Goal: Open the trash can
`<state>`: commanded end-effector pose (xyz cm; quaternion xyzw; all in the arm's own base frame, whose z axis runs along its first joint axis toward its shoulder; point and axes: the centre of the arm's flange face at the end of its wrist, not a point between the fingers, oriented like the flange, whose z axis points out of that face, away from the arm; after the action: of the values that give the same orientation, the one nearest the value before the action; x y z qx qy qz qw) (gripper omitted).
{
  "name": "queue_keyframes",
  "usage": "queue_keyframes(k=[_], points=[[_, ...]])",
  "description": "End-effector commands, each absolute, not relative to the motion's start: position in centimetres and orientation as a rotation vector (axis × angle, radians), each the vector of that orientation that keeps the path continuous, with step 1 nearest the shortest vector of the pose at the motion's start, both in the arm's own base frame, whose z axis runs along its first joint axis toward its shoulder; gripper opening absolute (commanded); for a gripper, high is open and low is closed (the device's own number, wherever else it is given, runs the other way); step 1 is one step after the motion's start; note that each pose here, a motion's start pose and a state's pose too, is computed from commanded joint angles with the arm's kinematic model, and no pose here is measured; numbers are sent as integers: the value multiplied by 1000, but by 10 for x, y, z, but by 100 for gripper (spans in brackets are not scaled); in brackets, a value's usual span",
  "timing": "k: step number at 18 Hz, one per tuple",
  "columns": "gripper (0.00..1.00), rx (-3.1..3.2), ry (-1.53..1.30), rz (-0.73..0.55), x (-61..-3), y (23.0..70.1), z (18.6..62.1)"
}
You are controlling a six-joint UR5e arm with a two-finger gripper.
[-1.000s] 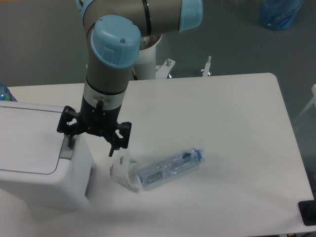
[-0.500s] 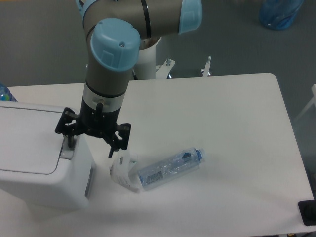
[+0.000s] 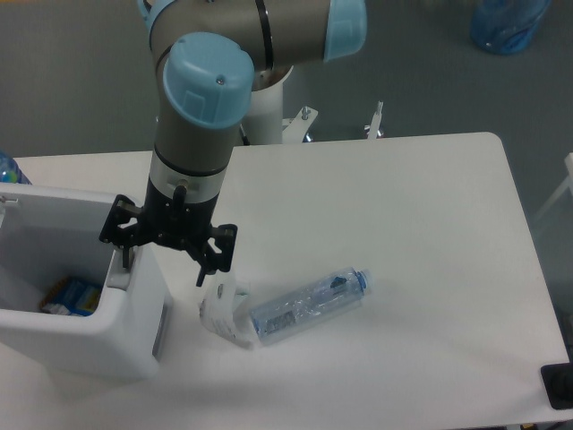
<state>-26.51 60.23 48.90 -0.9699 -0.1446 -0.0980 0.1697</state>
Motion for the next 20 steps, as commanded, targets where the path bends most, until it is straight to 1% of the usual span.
queue_keyframes(k=[3, 5, 7, 11, 12, 13, 14, 15, 20], points=[[100, -2780, -422, -203, -285, 593, 485], [100, -2842, -330, -103, -307, 579, 478], [100, -2882, -273, -46, -337, 562, 470], [100, -2878, -299, -1, -405, 515, 470], [100, -2885, -292, 4, -425, 501, 462], [100, -2905, -284, -13, -448, 486, 443], [100, -2934, -242, -24, -463, 479, 424], [100, -2966, -184, -8, -473, 477, 412], [100, -3013, 46, 107, -529, 425, 406]])
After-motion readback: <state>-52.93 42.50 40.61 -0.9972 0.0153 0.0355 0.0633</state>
